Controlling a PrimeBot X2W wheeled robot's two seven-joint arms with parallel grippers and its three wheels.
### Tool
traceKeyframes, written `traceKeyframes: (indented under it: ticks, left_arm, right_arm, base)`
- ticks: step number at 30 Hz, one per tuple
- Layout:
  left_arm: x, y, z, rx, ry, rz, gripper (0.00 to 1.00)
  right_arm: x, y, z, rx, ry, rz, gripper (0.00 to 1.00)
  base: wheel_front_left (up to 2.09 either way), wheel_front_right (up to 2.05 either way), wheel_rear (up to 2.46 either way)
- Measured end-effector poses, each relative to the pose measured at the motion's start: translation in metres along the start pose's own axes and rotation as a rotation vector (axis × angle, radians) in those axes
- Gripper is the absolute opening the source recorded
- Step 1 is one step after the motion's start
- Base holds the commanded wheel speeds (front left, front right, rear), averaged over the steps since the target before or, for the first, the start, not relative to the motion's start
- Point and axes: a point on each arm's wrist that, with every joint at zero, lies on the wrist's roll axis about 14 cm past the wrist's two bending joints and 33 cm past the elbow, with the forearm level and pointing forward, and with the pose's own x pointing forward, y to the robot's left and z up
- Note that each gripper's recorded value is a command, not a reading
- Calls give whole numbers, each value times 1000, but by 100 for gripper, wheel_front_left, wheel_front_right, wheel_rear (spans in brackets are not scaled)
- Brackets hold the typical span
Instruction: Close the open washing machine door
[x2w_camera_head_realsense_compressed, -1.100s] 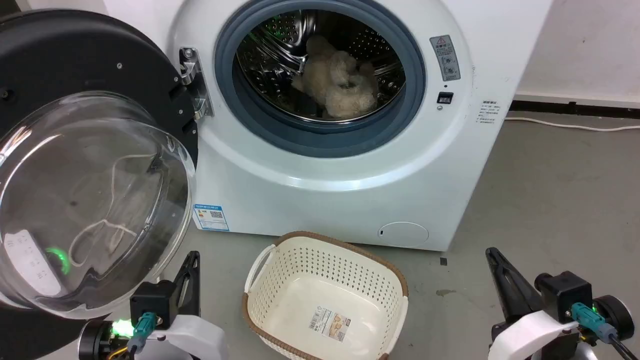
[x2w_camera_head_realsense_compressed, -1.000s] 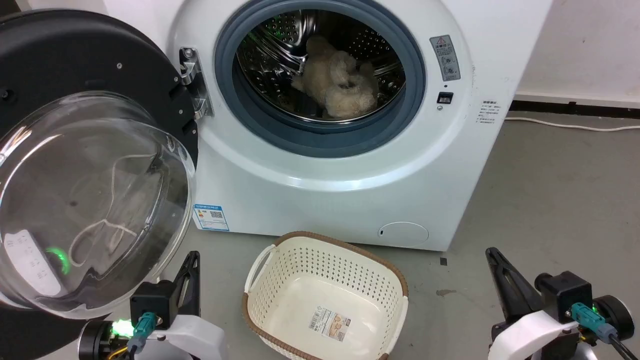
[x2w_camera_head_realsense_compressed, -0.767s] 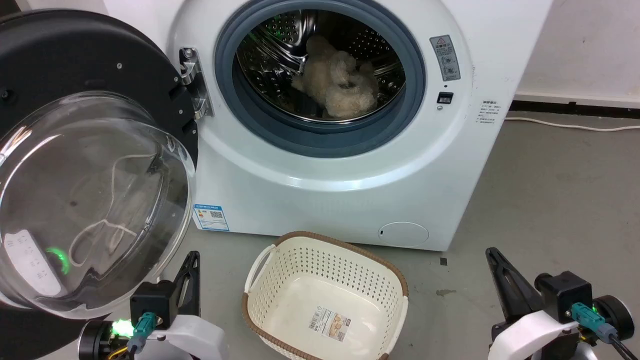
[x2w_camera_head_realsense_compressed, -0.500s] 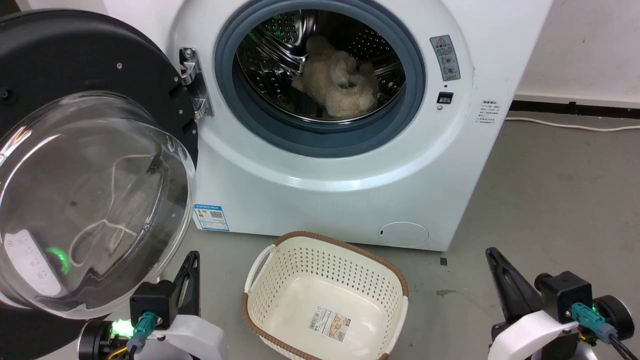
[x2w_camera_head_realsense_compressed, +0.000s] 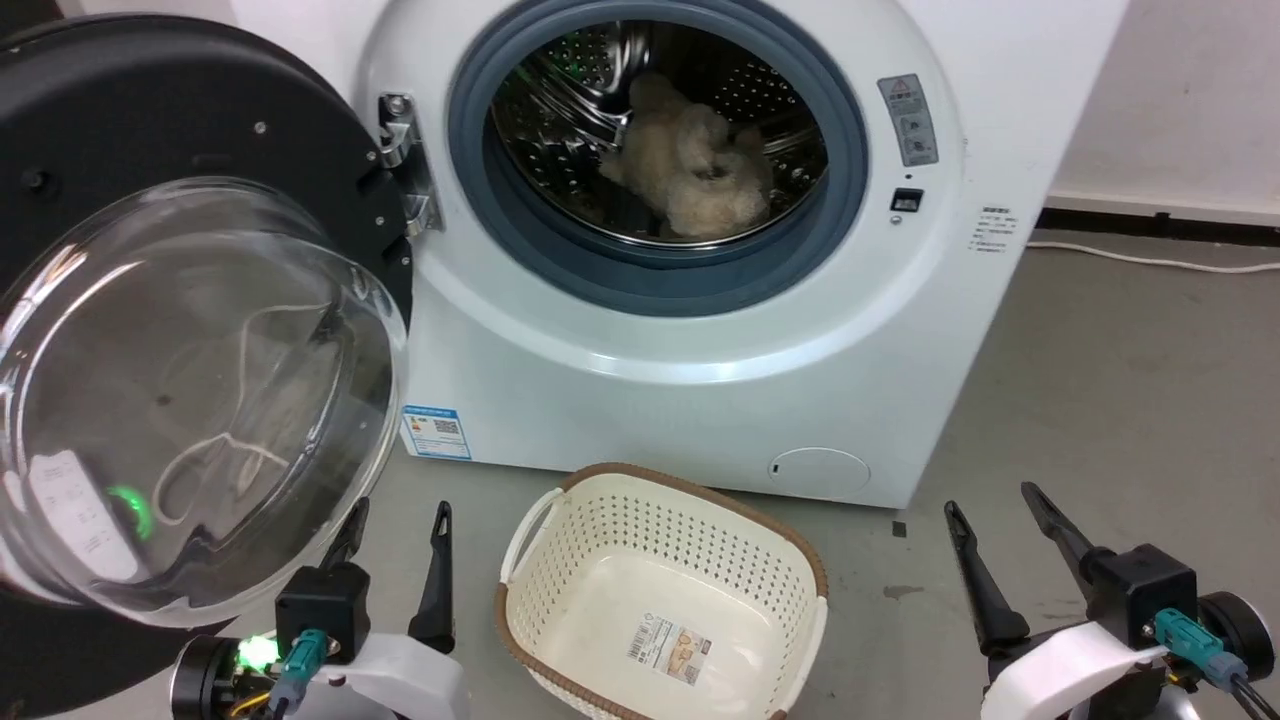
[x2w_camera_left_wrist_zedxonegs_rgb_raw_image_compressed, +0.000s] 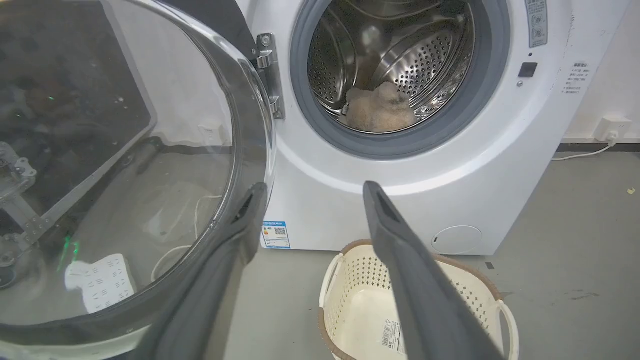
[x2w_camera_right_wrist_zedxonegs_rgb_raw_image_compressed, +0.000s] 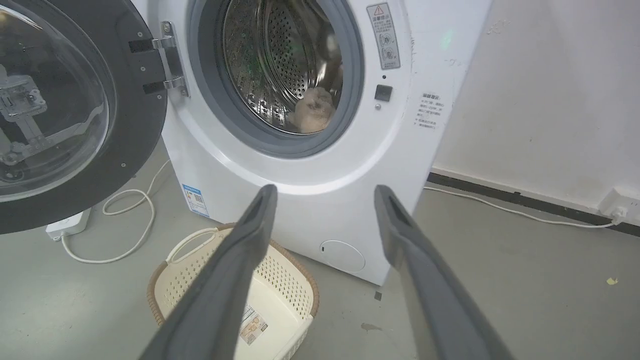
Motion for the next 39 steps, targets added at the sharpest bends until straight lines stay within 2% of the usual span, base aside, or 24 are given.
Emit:
traceKeyframes:
  ticks: [8,30,39]
  left_arm:
    - [-8,10,4,8,-20,32,100]
    - [-43,56,3,38,-41,199,100]
    - [-54,64,2,45,-47,230,100]
  right_arm:
    - [6,16,3,3,-20,48,100]
    - [26,81,-1,32,-32,264,100]
    - [28,99,-1,39,-40,326,100]
  base:
    - [0,0,0]
    - [0,0,0]
    - [-1,-1,-1]
